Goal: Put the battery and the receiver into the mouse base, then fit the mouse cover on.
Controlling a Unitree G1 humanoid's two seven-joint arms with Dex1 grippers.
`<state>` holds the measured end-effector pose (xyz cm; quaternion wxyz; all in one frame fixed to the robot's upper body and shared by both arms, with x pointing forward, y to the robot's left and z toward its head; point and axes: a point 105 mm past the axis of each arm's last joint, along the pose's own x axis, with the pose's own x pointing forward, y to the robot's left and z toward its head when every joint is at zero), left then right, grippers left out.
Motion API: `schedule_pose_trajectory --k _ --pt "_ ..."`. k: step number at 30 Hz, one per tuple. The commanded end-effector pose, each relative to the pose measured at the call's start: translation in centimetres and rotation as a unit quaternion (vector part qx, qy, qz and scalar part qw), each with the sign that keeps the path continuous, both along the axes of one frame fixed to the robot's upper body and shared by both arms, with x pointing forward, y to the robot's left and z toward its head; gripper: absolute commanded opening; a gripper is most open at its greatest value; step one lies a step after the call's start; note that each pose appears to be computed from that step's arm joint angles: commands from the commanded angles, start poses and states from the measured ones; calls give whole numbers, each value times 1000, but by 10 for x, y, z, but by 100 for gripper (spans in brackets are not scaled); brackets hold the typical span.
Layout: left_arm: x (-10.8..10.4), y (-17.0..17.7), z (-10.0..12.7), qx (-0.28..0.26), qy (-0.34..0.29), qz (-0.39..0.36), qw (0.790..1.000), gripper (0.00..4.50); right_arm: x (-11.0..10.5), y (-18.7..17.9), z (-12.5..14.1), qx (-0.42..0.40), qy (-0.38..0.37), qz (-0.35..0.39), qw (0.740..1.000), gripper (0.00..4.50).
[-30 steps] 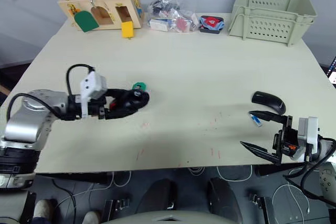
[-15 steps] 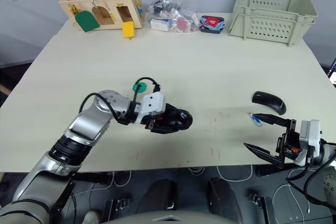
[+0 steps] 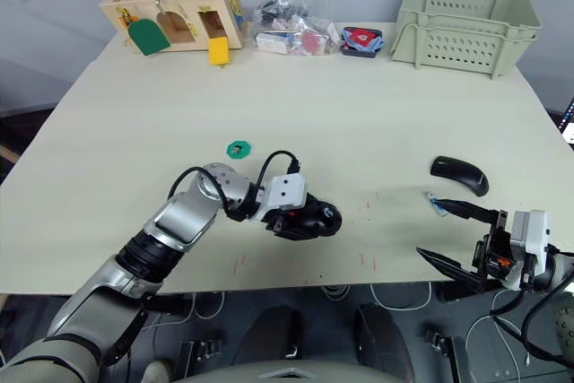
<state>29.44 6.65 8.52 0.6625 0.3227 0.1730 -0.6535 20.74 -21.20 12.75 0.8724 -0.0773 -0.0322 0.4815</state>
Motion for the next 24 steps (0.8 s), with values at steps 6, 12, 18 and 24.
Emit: schedule_pose_trajectory --k 6,12,18,24 --pt "-4 0 -2 -1 20 8 1000 292 31 -34 -16 -57 20 -218 974 450" --pt "-2 -2 -1 7 5 2 1000 292 40 -39 -30 -54 68 -274 958 450" --pt "-2 -1 -5 14 14 6 1000 292 47 -34 -46 -56 143 -303 941 450" --pt "2 -4 -4 5 12 18 1000 292 52 -36 -56 -86 188 -337 919 450"
